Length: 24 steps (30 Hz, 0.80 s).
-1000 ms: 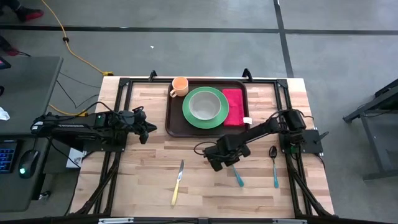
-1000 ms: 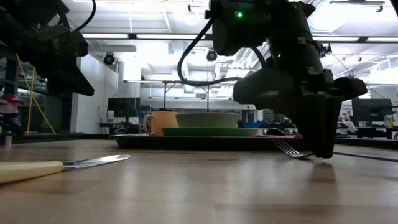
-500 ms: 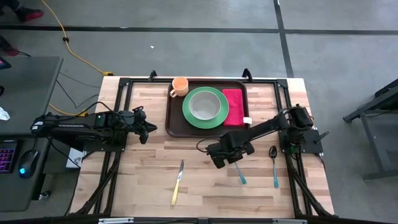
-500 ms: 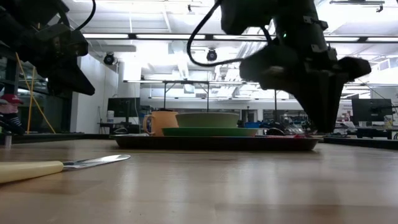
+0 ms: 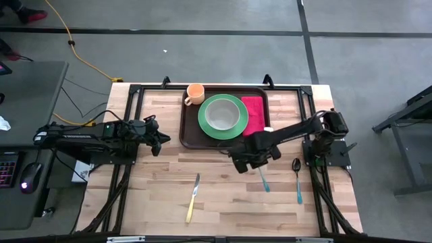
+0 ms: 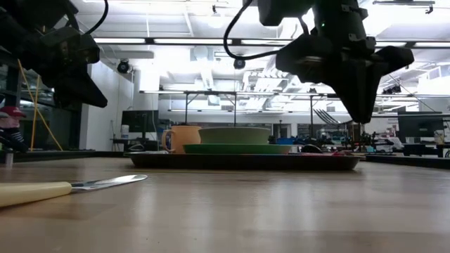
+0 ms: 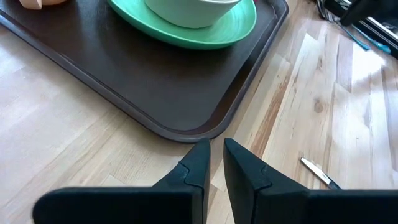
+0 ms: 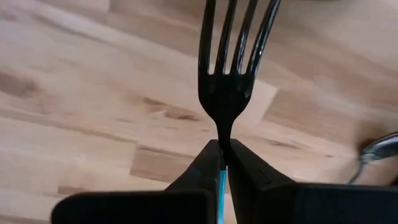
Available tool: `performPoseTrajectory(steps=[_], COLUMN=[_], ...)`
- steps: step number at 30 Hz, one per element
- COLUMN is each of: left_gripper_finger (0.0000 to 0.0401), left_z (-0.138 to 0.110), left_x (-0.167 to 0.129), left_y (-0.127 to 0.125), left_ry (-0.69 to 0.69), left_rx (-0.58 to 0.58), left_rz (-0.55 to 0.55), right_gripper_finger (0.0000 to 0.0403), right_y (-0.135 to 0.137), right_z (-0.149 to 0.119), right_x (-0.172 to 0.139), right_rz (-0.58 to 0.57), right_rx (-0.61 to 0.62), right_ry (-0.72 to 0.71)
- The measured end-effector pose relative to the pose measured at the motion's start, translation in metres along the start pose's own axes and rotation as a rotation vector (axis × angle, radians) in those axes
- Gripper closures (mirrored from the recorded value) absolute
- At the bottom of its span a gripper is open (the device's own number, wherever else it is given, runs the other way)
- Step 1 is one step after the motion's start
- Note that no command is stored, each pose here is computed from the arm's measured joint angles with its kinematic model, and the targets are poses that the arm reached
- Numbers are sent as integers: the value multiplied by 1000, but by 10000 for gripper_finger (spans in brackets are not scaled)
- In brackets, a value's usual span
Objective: Set up tray
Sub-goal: Put the blue fork on top of the red napkin
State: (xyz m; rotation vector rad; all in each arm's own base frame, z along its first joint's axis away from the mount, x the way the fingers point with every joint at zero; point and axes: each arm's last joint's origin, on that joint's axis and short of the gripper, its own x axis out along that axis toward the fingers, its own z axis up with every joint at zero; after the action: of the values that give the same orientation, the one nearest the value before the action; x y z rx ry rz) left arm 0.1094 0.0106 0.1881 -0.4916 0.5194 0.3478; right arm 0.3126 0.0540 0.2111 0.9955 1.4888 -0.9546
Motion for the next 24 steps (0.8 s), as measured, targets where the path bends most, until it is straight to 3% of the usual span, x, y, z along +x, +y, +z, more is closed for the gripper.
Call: performPoseTrajectory(steps=[11, 24], left_gripper_finger=[325, 325], left_z=[0, 0], left_x=[0, 0], left_y=[0, 0], left_ry=[0, 0], left_rx=[1, 6], left_rz=[0, 0], right_gripper_finger=[399, 401], right_y=[-18, -47], right_z=[38, 99], right_x=[-10, -16], right_rz=[-38, -71], right_rx=[17, 66], right_ry=[-14, -61])
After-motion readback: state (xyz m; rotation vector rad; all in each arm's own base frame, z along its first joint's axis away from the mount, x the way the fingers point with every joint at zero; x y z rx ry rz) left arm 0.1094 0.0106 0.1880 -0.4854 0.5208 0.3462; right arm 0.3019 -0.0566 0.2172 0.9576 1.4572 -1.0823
